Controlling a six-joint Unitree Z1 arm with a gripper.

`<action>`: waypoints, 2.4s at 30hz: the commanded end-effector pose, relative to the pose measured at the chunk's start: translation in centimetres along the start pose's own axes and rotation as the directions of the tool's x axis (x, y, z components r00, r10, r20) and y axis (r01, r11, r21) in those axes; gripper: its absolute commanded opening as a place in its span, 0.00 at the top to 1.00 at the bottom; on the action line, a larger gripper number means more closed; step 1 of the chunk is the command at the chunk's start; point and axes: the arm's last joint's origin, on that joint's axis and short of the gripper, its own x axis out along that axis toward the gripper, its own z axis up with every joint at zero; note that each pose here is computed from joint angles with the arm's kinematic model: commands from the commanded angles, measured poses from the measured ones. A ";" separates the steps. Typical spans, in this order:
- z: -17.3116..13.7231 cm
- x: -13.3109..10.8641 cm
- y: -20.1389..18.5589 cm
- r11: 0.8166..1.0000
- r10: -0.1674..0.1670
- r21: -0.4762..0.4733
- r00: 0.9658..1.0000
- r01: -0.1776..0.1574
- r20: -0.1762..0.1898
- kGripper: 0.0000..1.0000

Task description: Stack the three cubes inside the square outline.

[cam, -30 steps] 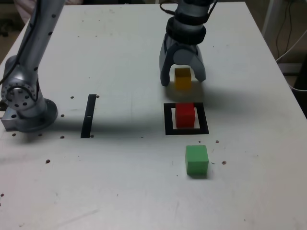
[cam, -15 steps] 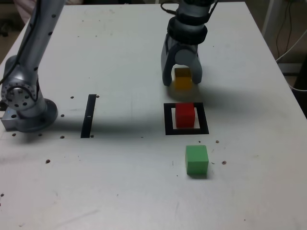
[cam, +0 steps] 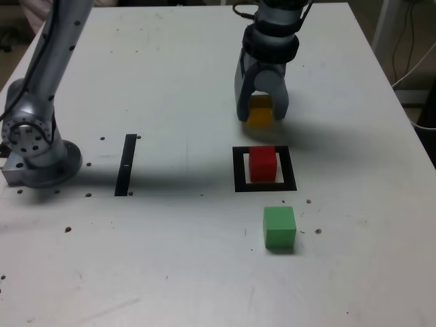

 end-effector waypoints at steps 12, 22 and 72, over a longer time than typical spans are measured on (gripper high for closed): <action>-4.0 -7.5 -4.2 0.997 0.052 0.048 0.992 -0.058 0.114 0.79; -7.1 -10.7 -10.6 0.993 0.029 0.110 0.982 -0.050 0.184 0.80; -3.3 -5.7 -13.9 0.995 0.011 0.096 0.999 -0.015 0.046 0.79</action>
